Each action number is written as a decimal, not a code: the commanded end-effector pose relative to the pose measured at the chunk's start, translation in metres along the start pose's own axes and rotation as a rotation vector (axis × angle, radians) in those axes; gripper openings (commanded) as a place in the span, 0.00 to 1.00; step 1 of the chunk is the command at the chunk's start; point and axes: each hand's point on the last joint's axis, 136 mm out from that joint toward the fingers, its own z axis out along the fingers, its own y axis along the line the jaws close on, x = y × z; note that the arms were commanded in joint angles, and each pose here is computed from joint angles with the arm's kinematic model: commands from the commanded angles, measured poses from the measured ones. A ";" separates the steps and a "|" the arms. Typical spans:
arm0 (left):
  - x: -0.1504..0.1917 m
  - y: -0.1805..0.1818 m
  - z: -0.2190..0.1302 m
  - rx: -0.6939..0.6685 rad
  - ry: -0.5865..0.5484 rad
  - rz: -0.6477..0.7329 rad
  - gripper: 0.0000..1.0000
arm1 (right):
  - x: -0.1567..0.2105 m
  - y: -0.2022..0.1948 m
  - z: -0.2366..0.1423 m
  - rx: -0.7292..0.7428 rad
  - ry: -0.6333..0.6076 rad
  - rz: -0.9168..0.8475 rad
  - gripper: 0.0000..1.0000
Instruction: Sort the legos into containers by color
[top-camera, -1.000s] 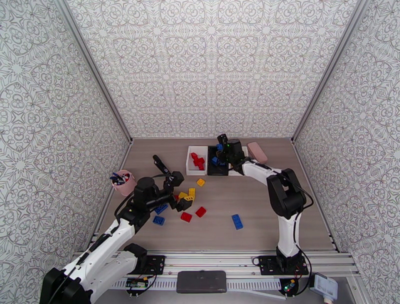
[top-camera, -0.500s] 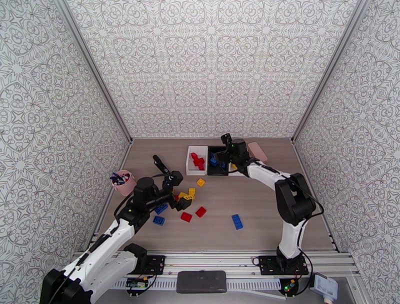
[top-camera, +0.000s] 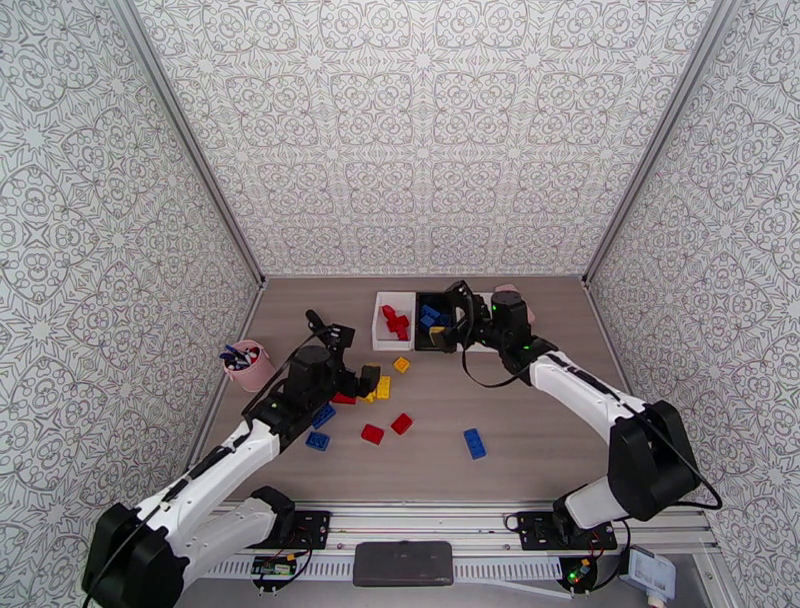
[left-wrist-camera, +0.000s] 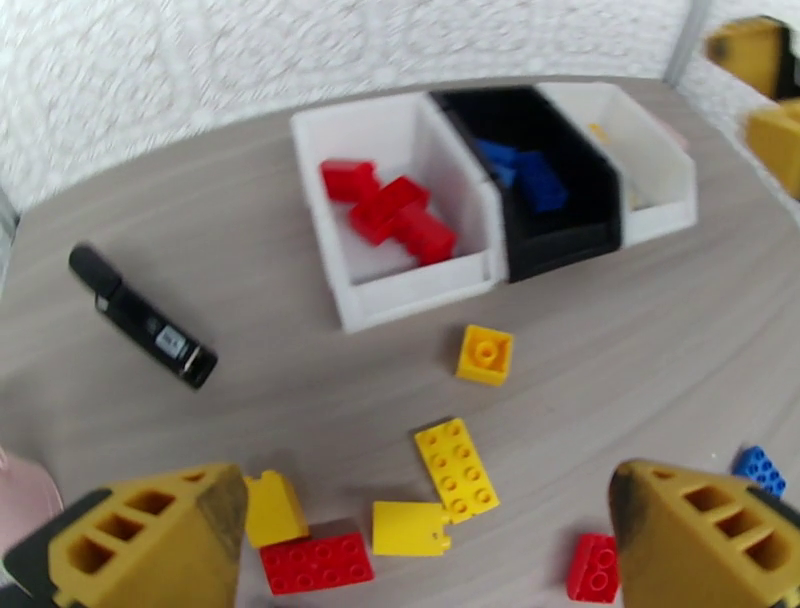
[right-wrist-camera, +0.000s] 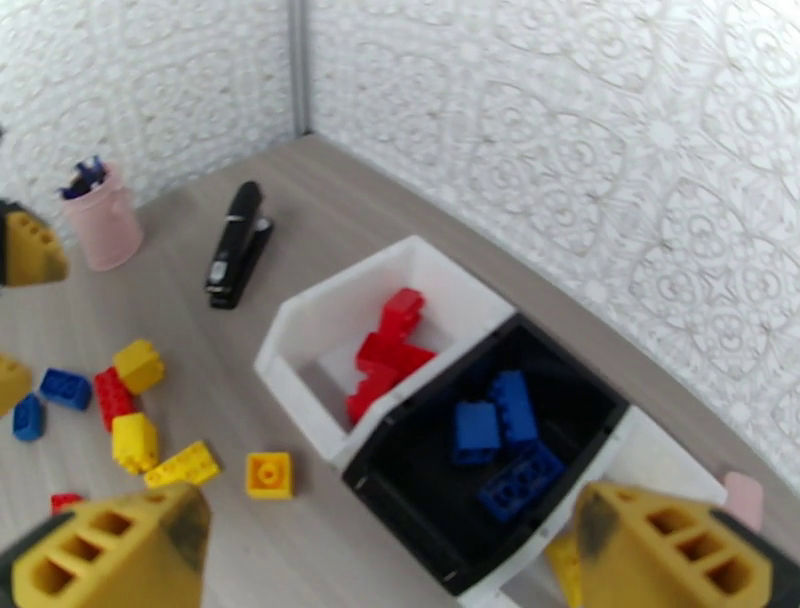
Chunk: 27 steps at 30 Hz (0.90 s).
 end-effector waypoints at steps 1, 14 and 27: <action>0.002 0.022 0.008 -0.076 0.076 -0.120 1.00 | 0.005 0.042 -0.011 -0.167 0.023 -0.082 1.00; 0.060 0.062 0.057 -0.273 0.462 -0.217 0.93 | 0.000 0.089 0.000 -0.274 0.087 -0.224 0.99; 0.104 0.079 0.083 -0.324 0.641 -0.249 0.82 | 0.008 0.086 0.005 -0.266 0.135 -0.213 0.99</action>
